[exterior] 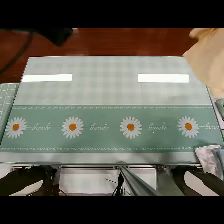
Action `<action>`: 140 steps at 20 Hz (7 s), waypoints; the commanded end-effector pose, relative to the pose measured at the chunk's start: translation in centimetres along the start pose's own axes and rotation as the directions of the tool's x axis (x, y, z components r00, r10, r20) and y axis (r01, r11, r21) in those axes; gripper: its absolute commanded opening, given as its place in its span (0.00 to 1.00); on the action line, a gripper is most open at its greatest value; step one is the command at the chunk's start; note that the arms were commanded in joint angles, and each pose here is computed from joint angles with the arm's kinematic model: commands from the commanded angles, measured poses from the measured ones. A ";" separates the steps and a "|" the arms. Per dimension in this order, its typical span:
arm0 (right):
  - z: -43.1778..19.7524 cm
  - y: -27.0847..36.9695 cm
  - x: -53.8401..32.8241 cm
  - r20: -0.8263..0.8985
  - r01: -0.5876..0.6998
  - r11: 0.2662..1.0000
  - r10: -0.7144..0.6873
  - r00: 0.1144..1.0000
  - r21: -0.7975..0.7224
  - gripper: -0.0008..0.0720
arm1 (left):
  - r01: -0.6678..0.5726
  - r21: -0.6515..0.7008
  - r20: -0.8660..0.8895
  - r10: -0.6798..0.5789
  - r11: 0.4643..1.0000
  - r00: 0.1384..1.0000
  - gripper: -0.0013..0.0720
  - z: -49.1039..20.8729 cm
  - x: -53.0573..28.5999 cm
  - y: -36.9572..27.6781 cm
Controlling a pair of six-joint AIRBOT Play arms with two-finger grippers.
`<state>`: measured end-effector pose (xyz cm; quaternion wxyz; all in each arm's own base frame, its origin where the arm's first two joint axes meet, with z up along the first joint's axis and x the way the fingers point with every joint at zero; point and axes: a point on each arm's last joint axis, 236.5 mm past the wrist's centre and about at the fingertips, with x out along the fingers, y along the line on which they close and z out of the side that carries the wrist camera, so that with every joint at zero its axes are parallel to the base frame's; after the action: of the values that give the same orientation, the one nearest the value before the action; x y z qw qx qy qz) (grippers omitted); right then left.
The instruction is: Fold the shirts.
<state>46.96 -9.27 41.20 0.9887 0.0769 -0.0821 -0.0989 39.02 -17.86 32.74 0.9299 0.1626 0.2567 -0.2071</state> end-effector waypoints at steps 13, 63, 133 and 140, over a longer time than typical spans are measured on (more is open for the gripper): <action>-14.2 22.5 -16.3 -0.664 -0.618 0.786 0.466 0.586 0.006 0.04 | 0.007 -0.213 0.077 0.010 0.977 0.997 0.98 -1.3 -15.2 1.1; -34.1 -4.1 -19.6 -0.967 -0.088 0.993 -0.051 0.248 -0.075 0.83 | -0.016 -0.931 -0.301 -0.746 0.363 0.594 0.98 -43.1 8.9 -19.7; 0.4 3.0 -15.3 -0.340 -0.197 0.942 0.097 0.935 -0.272 0.04 | 0.110 -0.313 0.746 0.172 0.943 0.643 0.05 7.7 -27.1 6.8; 10.1 6.5 -18.3 -0.086 -0.230 0.962 0.219 0.972 -0.149 0.04 | 0.162 -0.338 0.763 0.169 0.927 0.624 0.05 7.4 -29.7 4.1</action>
<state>30.73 -2.54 44.19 0.9984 -0.0401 0.0349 -0.0209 22.80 -7.17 54.74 0.9691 -0.1107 -0.1219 -0.1835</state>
